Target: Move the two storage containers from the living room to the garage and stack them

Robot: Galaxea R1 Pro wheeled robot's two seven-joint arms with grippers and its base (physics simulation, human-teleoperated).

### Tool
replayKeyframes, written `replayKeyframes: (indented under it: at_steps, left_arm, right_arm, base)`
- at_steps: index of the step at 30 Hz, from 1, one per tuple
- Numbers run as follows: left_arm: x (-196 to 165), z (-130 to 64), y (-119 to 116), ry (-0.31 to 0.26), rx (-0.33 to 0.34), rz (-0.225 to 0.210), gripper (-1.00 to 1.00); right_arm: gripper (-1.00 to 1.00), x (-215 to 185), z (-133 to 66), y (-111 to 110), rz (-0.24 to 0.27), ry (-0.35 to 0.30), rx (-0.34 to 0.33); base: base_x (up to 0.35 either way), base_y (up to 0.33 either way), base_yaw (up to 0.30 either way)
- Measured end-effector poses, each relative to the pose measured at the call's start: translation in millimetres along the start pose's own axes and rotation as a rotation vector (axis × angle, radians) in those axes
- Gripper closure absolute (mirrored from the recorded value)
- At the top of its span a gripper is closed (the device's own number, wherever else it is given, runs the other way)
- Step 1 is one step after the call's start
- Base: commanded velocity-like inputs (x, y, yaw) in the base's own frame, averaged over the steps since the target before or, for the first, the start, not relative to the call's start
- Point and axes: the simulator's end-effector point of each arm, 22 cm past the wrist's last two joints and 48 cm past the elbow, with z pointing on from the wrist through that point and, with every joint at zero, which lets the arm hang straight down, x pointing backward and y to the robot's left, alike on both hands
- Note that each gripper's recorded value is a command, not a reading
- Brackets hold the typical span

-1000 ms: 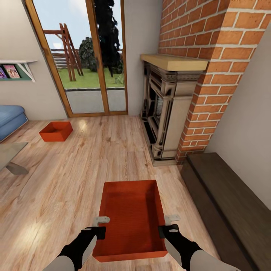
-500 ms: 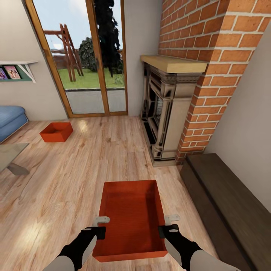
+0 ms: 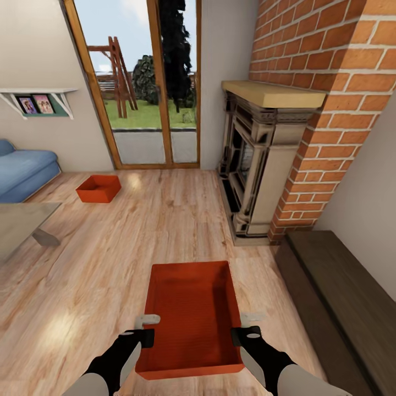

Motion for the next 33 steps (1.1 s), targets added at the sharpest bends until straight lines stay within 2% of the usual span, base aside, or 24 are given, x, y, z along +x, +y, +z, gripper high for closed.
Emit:
replayKeyframes:
  at_steps: [33]
  left_arm:
    - [0.2,0.1,0.1,-0.001,0.000,-0.002,1.00]
  right_arm:
    - [1.00,-0.3,0.0,0.0,-0.001,-0.001,0.000]
  base:
    - [0.000,0.000,0.294]
